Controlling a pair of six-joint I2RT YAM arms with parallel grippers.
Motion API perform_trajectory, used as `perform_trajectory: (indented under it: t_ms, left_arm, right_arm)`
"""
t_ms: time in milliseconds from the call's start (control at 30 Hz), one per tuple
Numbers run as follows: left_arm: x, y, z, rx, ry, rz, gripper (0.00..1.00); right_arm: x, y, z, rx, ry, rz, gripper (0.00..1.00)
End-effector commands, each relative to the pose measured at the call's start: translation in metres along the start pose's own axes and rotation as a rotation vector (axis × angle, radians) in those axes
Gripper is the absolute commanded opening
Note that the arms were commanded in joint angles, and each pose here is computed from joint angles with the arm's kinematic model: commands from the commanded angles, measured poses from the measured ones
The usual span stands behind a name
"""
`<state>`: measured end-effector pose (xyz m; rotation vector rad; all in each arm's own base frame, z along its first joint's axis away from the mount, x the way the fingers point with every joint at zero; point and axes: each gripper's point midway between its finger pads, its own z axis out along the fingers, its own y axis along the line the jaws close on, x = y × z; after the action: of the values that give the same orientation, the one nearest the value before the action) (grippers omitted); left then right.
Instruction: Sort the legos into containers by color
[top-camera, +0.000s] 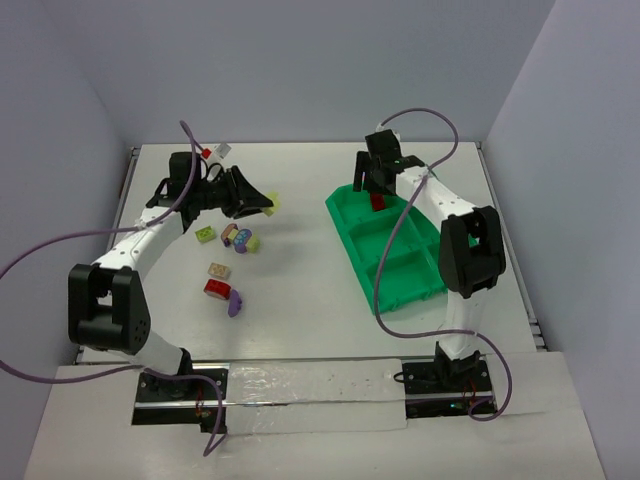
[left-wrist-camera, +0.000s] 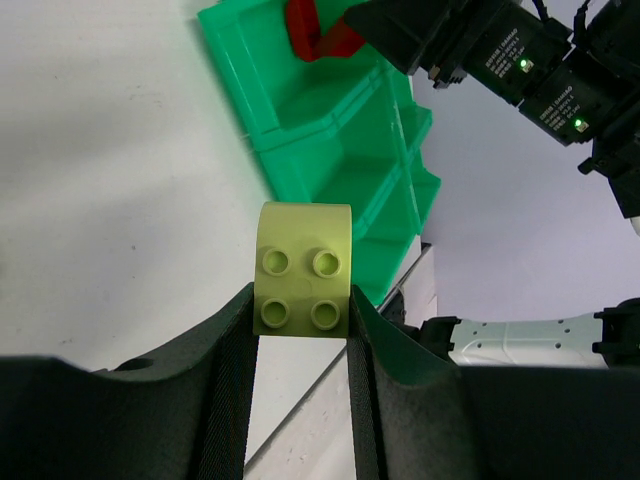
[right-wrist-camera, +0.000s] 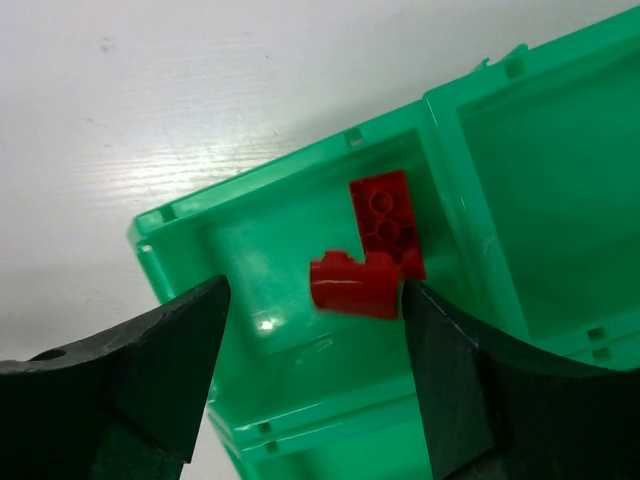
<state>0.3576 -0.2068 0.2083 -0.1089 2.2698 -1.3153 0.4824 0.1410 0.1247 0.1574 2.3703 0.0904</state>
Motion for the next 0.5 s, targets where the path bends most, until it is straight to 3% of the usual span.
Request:
perform_trajectory:
  t_ms: [0,233,467]
  left_arm:
    - [-0.015,-0.021,0.007,0.062,0.000,0.052,0.00]
    - [-0.012,-0.043,0.023,0.095,0.033,0.079,0.00]
    - [0.004,-0.073,0.023,0.162,0.057,0.106,0.00]
  right_arm:
    - [-0.027,0.000,-0.010,-0.011,-0.041,-0.008,0.83]
    - [-0.057,0.021,-0.063,-0.150,-0.127,0.018,0.83]
    - [-0.043,0.049,-0.126,-0.376,-0.151,0.065,0.78]
